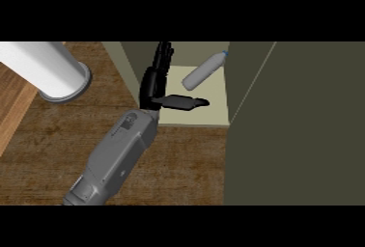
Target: Pick up the bottled water, place it into the cabinet and close the cabinet
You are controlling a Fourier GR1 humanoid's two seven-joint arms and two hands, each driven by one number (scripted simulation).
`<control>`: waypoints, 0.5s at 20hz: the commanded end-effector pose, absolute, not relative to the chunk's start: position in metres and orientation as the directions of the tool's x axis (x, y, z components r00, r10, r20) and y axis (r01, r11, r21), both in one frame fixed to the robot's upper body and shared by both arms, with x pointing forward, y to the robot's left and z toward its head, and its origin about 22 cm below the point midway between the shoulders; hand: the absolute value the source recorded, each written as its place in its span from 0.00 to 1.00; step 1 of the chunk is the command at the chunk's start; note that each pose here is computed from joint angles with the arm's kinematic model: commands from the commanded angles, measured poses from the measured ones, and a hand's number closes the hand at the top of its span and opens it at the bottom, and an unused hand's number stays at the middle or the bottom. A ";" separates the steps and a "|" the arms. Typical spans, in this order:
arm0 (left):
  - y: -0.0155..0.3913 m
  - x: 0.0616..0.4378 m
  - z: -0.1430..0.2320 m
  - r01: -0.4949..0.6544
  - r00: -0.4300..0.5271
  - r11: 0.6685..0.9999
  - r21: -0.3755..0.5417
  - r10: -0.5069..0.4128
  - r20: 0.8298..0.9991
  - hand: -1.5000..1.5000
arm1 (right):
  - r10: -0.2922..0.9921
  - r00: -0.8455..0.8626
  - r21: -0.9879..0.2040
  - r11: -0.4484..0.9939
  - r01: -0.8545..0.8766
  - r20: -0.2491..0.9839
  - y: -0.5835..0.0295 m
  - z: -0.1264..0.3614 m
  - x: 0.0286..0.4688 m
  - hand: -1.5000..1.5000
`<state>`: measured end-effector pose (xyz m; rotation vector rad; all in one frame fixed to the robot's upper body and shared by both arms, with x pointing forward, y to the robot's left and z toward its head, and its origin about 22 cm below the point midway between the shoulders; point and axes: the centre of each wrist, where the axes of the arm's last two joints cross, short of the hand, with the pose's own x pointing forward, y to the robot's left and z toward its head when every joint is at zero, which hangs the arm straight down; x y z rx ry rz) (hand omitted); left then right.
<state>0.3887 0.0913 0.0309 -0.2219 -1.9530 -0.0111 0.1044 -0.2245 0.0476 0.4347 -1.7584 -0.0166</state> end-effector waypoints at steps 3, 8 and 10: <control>0.102 0.344 0.029 0.121 -0.337 0.967 -0.223 0.251 0.907 0.00 | -0.301 -0.154 0.252 0.928 -0.274 0.941 -0.221 0.044 0.102 0.00; 0.118 0.281 0.024 0.148 -0.349 0.961 -0.233 0.271 0.897 0.00 | -0.310 -0.172 0.252 0.922 -0.294 0.935 -0.218 0.058 0.106 0.00; 0.131 0.254 0.025 0.129 -0.351 0.960 -0.250 0.280 0.894 0.00 | -0.302 -0.180 0.244 0.927 -0.286 0.936 -0.214 0.057 0.091 0.00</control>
